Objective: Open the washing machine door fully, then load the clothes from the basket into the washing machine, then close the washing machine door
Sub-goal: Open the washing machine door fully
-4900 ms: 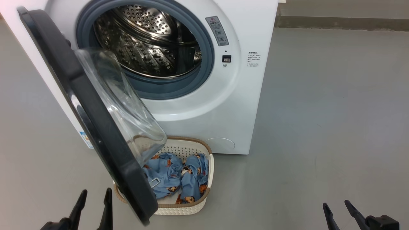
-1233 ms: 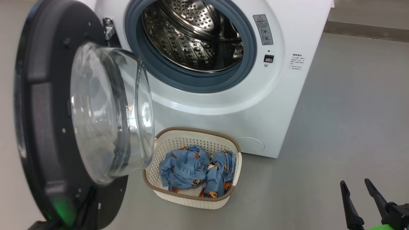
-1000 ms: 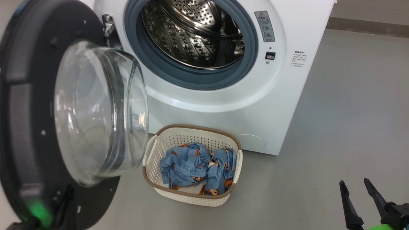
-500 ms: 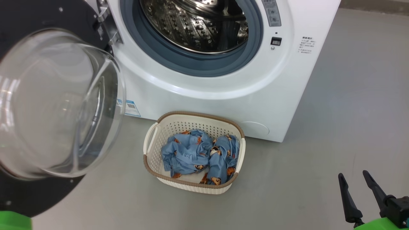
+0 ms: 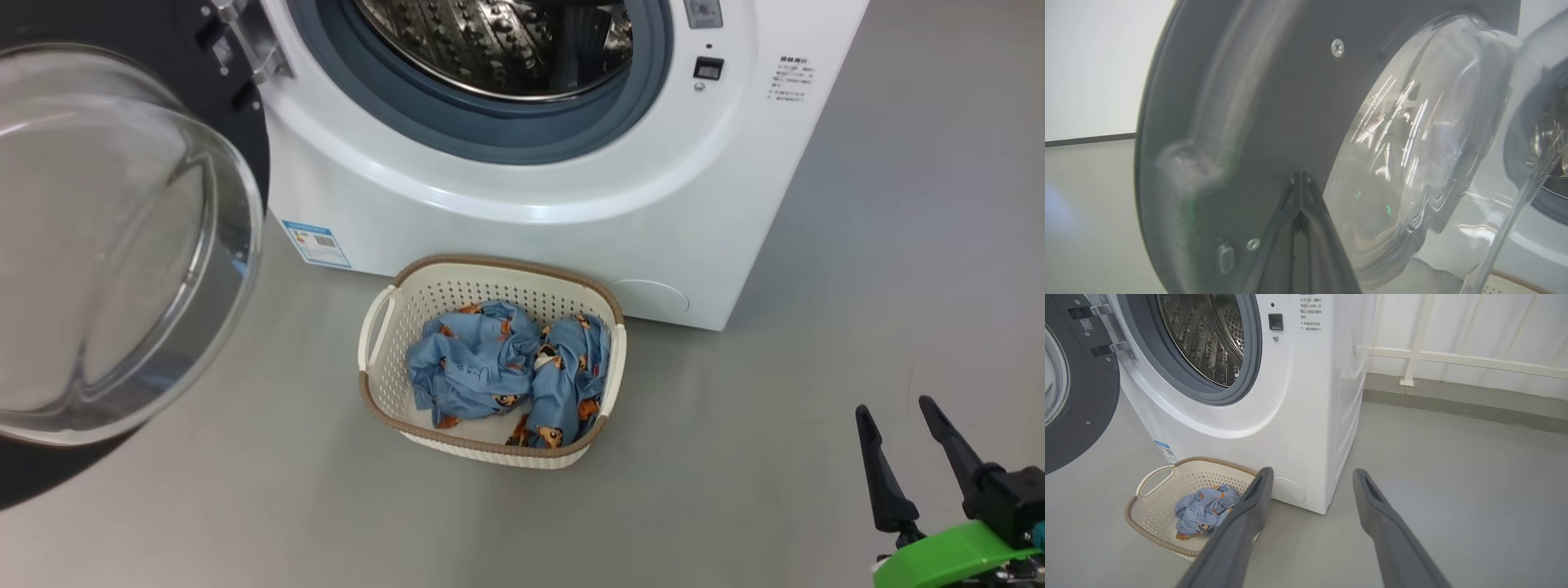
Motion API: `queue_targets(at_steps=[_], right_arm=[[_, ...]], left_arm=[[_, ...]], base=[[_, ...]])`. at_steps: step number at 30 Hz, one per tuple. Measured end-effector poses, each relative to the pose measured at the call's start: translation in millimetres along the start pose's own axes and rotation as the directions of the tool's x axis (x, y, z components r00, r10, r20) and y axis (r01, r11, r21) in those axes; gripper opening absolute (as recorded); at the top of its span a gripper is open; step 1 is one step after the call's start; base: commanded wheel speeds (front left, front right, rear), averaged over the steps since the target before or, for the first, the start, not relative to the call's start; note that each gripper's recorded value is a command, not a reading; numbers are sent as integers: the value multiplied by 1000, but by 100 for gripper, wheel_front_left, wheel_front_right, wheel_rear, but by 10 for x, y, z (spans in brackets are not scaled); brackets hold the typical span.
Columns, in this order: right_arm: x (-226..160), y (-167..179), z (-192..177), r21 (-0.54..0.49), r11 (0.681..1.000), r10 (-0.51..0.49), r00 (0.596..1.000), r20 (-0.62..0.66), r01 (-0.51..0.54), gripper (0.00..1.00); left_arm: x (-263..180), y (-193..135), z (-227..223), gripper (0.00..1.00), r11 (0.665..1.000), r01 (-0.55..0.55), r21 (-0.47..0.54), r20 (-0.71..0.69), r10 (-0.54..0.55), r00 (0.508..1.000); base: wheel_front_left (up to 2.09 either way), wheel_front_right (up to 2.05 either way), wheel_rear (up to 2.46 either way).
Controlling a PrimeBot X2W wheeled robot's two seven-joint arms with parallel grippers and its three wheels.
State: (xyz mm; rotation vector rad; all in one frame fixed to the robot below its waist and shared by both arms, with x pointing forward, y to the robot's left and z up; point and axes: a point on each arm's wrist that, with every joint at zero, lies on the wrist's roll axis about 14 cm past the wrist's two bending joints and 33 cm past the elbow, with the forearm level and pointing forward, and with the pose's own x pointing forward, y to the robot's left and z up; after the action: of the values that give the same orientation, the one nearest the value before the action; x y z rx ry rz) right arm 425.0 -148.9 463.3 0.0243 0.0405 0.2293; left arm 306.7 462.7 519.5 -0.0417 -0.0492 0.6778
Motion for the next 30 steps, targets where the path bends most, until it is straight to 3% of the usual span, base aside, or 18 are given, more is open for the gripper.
queue_targets(at_steps=[19,30], right_arm=[[242,-62,-117,-1,1000,5,1000,-9,-5,100],[230,-72,-117,-1,1000,1,1000,-11,-1,100]], left_arm=[[608,146,38,0,996,-78,49,-27,79,996],[625,113,4,0,996,-79,42,-35,81,996]], base=[[0,0,0],[0,0,0]])
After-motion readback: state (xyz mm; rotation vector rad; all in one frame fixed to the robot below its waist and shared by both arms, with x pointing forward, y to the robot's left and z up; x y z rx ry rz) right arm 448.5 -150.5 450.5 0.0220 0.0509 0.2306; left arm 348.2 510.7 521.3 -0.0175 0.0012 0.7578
